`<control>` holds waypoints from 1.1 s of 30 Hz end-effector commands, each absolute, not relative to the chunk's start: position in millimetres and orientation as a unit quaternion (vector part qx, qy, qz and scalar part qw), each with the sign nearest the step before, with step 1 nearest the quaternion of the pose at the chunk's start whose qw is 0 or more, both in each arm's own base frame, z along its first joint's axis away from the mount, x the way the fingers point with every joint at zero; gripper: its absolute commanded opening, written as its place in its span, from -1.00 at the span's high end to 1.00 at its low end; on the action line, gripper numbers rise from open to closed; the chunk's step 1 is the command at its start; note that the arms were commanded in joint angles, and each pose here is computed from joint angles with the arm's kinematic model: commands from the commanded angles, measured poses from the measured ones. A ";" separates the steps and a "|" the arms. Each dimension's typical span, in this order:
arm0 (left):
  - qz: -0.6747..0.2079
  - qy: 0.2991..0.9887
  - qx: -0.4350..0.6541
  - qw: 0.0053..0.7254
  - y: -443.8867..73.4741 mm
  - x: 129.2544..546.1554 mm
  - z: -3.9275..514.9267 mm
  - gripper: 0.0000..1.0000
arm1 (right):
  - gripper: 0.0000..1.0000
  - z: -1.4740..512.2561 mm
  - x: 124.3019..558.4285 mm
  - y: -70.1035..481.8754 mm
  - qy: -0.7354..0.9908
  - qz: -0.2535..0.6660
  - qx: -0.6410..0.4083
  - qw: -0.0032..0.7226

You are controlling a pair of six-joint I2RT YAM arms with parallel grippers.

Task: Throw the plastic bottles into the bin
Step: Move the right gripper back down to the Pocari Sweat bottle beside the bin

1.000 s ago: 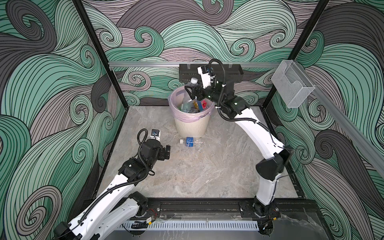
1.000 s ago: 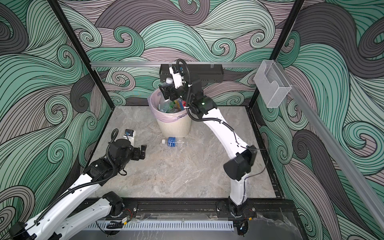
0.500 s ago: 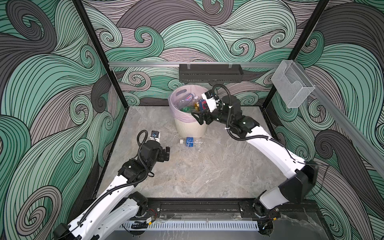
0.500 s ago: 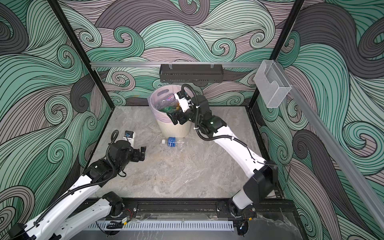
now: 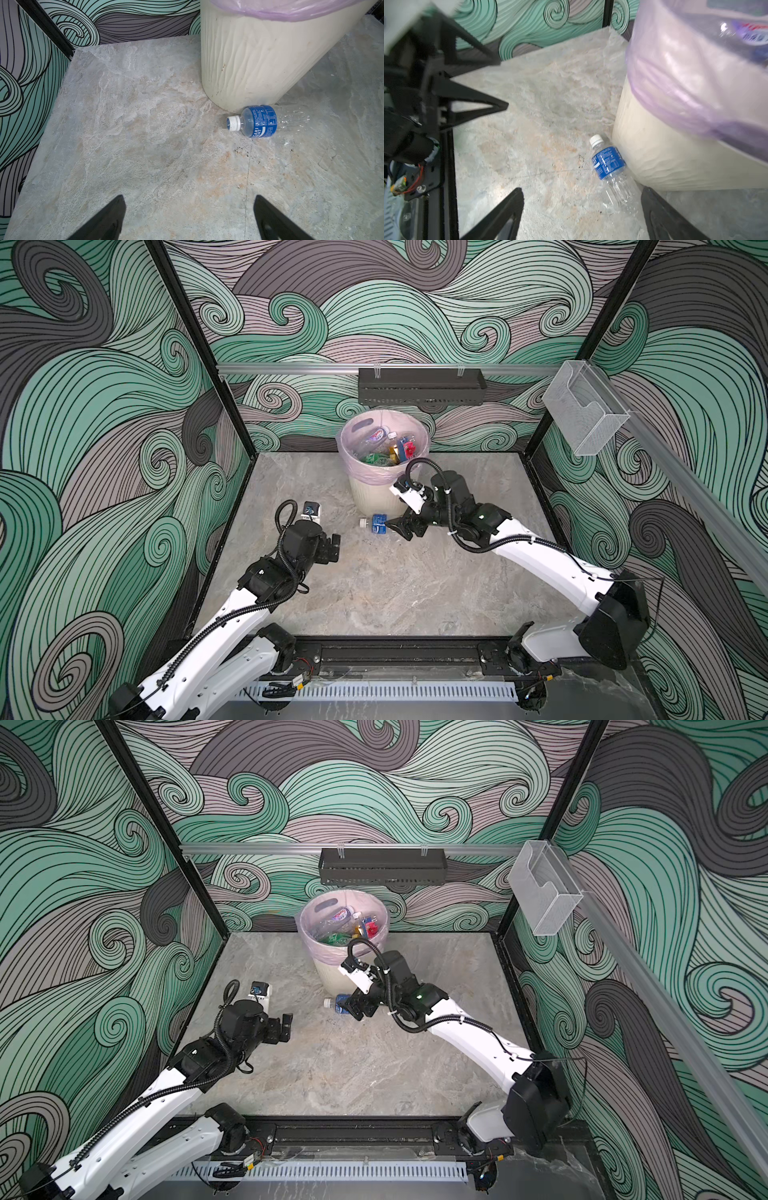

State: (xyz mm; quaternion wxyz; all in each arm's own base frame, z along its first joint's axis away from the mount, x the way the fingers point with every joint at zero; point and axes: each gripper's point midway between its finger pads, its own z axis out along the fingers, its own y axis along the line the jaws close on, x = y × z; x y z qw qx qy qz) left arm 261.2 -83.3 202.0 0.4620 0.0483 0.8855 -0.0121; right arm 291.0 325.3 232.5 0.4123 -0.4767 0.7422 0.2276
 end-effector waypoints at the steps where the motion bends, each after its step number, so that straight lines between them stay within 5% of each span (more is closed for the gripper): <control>1: -0.006 0.886 0.041 0.462 -76.7 257.4 203.5 -0.96 | -0.67 204.6 298.0 323.7 0.743 0.158 -0.510 0.404; 15: -0.009 0.882 0.035 0.469 -72.2 251.4 208.6 -0.96 | -0.61 101.7 333.9 335.5 0.779 0.052 -0.519 0.348; 33: -0.014 0.884 0.039 0.465 -77.5 255.5 204.2 -0.96 | -0.65 55.3 349.4 334.0 0.791 0.005 -0.516 0.329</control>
